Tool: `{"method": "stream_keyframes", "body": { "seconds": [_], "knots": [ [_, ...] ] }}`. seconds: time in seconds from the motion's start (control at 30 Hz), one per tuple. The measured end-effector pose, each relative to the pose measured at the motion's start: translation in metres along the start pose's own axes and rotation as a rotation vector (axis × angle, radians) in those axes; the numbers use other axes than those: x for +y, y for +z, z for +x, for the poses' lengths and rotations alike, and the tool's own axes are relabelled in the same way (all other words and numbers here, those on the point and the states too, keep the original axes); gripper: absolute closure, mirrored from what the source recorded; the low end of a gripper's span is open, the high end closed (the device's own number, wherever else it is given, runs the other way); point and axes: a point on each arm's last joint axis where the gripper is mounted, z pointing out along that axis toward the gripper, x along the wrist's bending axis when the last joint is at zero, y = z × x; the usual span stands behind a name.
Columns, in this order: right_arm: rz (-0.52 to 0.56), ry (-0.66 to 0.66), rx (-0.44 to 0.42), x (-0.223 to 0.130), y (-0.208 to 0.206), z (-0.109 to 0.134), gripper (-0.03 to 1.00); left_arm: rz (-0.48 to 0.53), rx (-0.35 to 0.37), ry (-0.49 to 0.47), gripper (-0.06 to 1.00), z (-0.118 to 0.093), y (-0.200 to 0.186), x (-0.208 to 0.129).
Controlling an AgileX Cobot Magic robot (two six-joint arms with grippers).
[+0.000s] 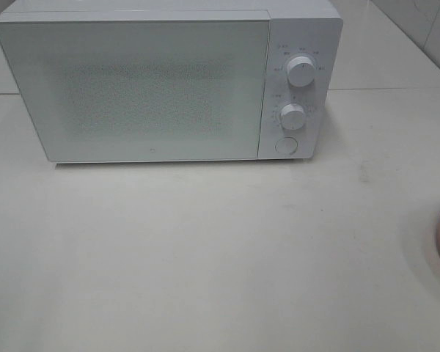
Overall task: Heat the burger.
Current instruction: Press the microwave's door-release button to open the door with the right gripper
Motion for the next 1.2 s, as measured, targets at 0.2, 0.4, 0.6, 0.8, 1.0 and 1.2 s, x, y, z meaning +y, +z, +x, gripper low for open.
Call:
{"method": "stream_keyframes", "body": {
  "seconds": [0.2,0.4,0.6,0.8,1.0,1.2],
  "knots": [
    [0.0,0.0,0.0,0.0,0.0,0.0,0.22,0.0,0.0,0.0,-0.04,0.0,0.0,0.0],
    [0.0,0.0,0.0,0.0,0.0,0.0,0.22,0.0,0.0,0.0,-0.04,0.0,0.0,0.0],
    [0.0,0.0,0.0,0.0,0.0,0.0,0.22,0.0,0.0,0.0,-0.04,0.0,0.0,0.0],
    [-0.003,0.0,0.0,0.007,-0.003,0.0,0.22,0.0,0.0,0.0,-0.04,0.0,0.0,0.0],
    [0.045,-0.005,-0.001,0.017,0.008,0.001,0.22,0.0,0.0,0.0,-0.04,0.0,0.0,0.0],
    [0.055,-0.01,0.001,0.028,0.02,0.003,0.22,0.0,0.0,0.0,-0.04,0.0,0.0,0.0]
  ]
}}
